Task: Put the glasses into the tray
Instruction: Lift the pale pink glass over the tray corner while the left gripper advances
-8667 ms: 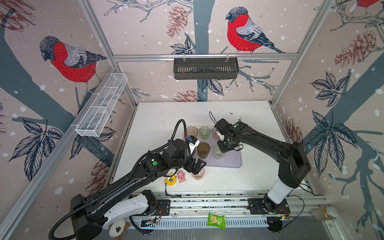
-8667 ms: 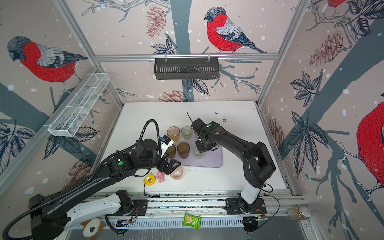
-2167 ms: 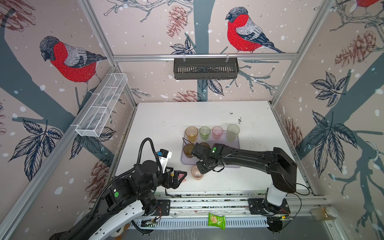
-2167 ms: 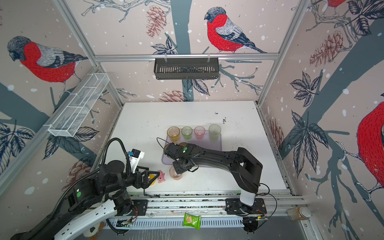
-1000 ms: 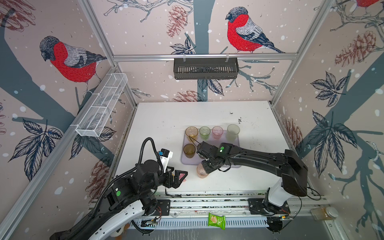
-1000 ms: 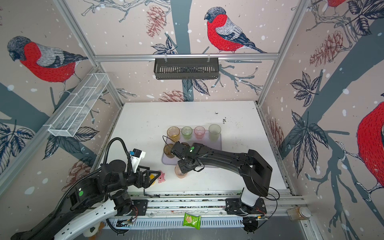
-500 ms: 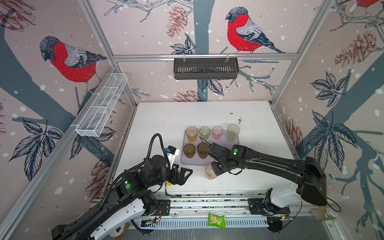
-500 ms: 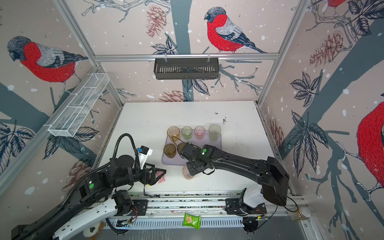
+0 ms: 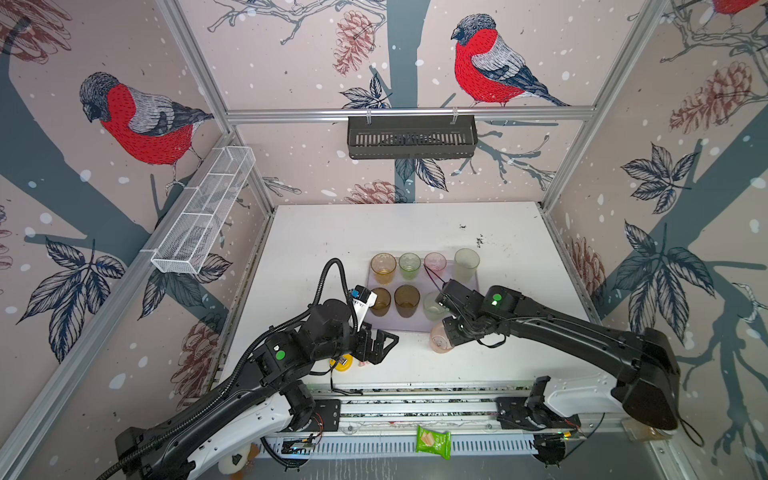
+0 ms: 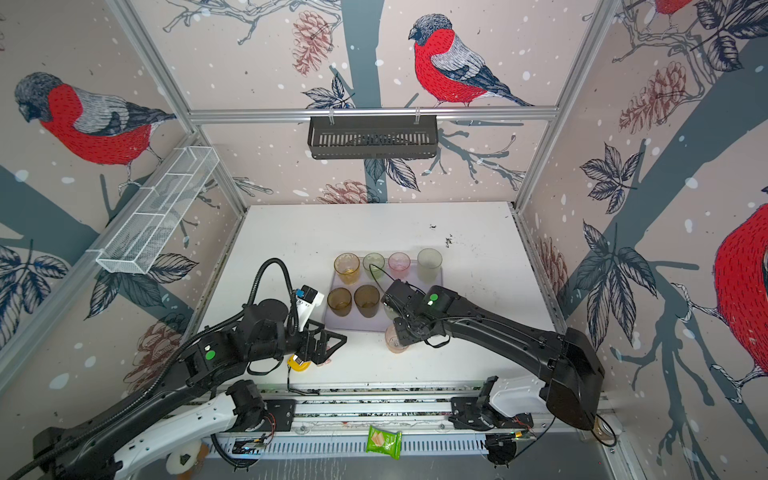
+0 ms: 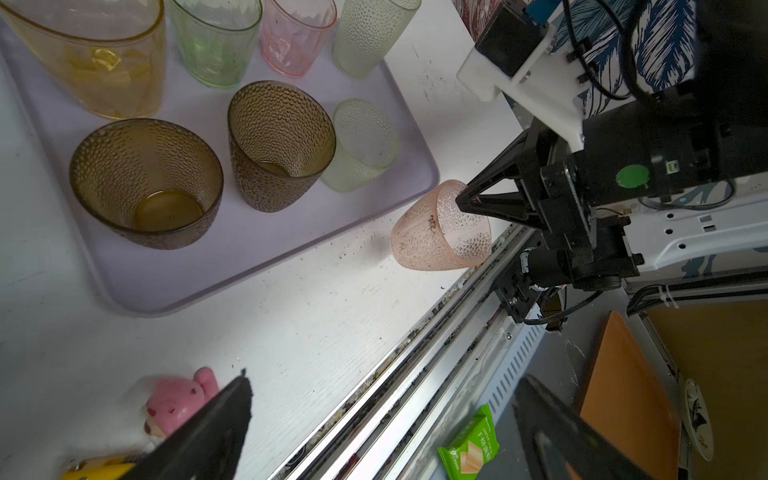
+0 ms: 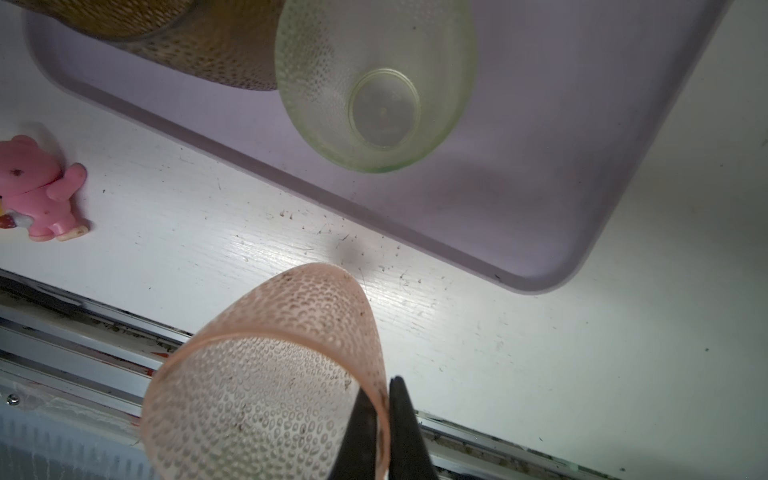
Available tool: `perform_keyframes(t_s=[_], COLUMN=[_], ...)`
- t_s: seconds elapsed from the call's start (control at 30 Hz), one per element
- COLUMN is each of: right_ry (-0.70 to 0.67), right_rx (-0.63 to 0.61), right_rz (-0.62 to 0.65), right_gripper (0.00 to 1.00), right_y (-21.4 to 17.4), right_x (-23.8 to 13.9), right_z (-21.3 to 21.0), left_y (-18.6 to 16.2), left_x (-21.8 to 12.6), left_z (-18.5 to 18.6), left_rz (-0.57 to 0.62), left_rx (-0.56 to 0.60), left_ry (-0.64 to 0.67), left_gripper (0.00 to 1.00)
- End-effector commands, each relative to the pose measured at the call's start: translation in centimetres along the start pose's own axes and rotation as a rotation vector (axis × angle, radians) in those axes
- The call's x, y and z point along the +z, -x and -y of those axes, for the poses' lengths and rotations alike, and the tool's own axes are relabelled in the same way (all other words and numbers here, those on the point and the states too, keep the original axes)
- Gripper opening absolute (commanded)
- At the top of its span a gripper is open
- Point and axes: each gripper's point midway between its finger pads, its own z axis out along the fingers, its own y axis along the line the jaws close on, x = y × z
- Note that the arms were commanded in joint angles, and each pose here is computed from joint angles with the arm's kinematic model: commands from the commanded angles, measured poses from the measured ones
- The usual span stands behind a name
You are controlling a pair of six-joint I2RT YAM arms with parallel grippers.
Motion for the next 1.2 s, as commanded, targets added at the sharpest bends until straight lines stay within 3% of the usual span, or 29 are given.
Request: perform_keyframes(t_s=[0.0,0.67,1.17], right_ry=[-0.028,-0.080,-0.140], right_rx=[-0.005,0.076,0.143], right_rz=[0.003,0.091,0.097], right_gripper=[0.02,0.01,0.01], right_y=[0.0,2.8,4.5], right_x=[-0.4,-4.1,-4.0], right_z=[1.2,6.0,9.7], left_y=[1.8,4.9,5.8], left_x=[0.1,-0.6,0.0], left_z=[1.1,1.6,1.5], left_rz=[0.050,0.085,0.074], left_rx=[0.046,0.069,0.087], left_ry=[-0.035,-0.055,-0.059], left_gripper=[0.98,0.98,0.98])
